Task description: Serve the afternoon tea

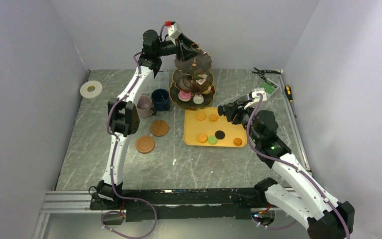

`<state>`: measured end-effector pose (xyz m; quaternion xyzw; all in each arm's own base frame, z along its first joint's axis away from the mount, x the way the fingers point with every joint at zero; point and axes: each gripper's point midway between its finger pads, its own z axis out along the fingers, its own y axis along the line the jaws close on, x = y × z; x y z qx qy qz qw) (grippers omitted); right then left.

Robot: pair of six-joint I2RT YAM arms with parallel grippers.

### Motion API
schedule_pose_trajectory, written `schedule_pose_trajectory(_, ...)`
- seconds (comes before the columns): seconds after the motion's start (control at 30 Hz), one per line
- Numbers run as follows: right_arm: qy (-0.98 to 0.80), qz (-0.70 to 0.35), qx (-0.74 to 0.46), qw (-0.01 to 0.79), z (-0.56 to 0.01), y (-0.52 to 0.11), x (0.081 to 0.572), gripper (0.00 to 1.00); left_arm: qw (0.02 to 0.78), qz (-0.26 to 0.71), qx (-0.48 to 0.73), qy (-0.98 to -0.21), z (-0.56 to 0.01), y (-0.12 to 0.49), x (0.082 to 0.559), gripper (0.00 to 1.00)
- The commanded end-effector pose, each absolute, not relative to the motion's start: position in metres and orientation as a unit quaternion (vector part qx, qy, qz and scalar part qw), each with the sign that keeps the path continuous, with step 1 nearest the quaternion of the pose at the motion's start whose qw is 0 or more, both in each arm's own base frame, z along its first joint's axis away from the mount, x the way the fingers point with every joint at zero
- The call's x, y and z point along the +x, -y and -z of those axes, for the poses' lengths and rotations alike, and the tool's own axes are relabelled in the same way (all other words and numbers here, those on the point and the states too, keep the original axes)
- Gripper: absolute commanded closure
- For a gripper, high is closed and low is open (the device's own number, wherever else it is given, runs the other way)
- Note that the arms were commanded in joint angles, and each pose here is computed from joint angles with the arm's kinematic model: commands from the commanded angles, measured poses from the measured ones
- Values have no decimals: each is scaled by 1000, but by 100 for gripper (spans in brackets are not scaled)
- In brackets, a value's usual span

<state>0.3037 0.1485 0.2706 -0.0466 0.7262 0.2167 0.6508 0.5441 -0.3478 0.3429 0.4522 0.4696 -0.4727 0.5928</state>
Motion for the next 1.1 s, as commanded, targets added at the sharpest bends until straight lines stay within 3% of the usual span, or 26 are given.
schedule_pose_trajectory(0.0,-709,-220,-39,669,-289,-146,305,57,624,458,454,-441,-371,351,540,53)
schedule_pose_trajectory(0.13,-710,-217,-38,669,-286,-145,305,57,638,448,443,-443,-372,351,547,73)
schedule_pose_trajectory(0.6,-713,-212,-42,667,-282,-145,307,57,695,385,451,-407,-391,349,535,80)
schedule_pose_trajectory(0.7,-717,-207,-45,664,-276,-145,308,57,698,379,452,-406,-392,348,530,68)
schedule_pose_trajectory(0.77,-720,-202,-46,663,-272,-144,310,57,701,375,446,-412,-396,346,529,53)
schedule_pose_trajectory(0.8,-722,-199,-47,661,-269,-144,311,57,702,371,442,-417,-399,344,529,38)
schedule_pose_trajectory(0.83,-722,-196,-49,661,-268,-144,312,57,700,367,444,-422,-399,343,529,14)
schedule_pose_trajectory(0.87,-723,-194,-52,661,-266,-145,313,56,698,360,448,-427,-401,341,527,7)
schedule_pose_trajectory(1.07,-726,-184,-69,659,-256,-151,324,56,689,285,438,-502,-401,316,530,7)
